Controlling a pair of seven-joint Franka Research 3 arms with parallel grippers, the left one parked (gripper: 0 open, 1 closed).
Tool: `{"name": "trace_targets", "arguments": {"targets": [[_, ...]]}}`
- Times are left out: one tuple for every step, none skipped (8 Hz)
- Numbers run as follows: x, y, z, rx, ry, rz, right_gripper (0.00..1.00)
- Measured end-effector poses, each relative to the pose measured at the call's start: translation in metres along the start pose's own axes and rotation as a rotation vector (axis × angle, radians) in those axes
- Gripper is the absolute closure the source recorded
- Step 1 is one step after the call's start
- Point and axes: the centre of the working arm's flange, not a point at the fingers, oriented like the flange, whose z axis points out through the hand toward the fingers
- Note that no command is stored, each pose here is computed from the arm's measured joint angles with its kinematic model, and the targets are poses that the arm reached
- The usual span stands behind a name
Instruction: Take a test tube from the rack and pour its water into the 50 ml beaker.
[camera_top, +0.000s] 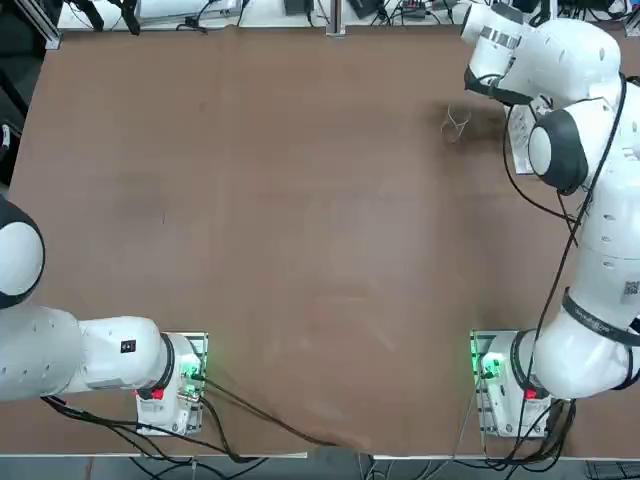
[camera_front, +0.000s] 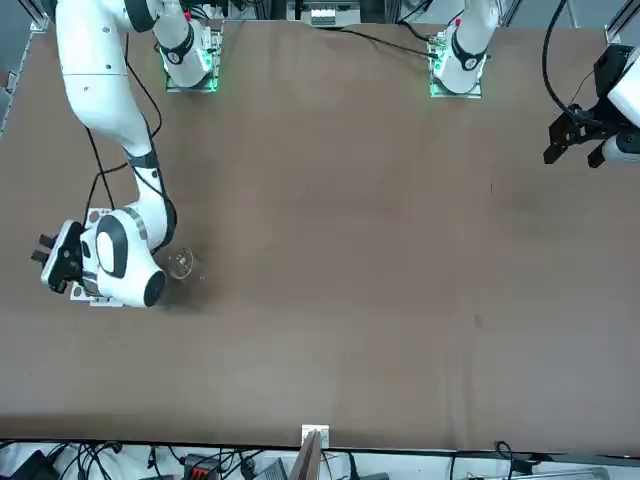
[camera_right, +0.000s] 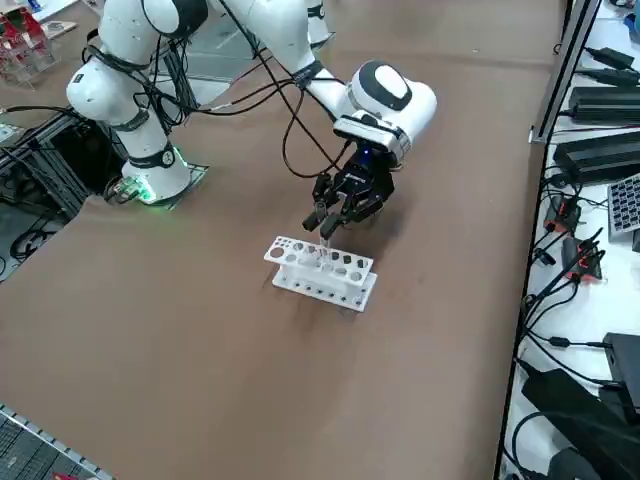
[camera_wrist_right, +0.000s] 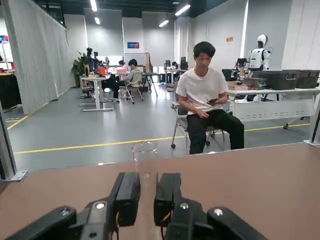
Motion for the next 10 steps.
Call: {"name": "trace_targets", "arguments": {"targets": [[-0.004, 0.001, 0.000, 0.002, 0.001, -0.005, 0.78], [-0.010, 0.001, 0.001, 0.003, 0.002, -0.010, 0.78], [-0.015, 0.002, 0.002, 0.003, 0.005, -0.015, 0.78], [-0.021, 0.003, 0.003, 0.003, 0.008, -0.018, 0.78], [-0.027, 0.004, 0.004, 0.003, 0.011, -0.018, 0.78], [-0.033, 0.004, 0.005, 0.005, 0.013, -0.018, 0.78], [-0.038, 0.005, 0.006, 0.007, 0.013, -0.017, 0.78], [-0.042, 0.005, 0.006, 0.008, 0.014, -0.018, 0.78], [-0.045, 0.006, 0.007, 0.009, 0.015, -0.021, 0.78], [-0.049, 0.007, 0.008, 0.009, 0.017, -0.025, 0.77]]}}
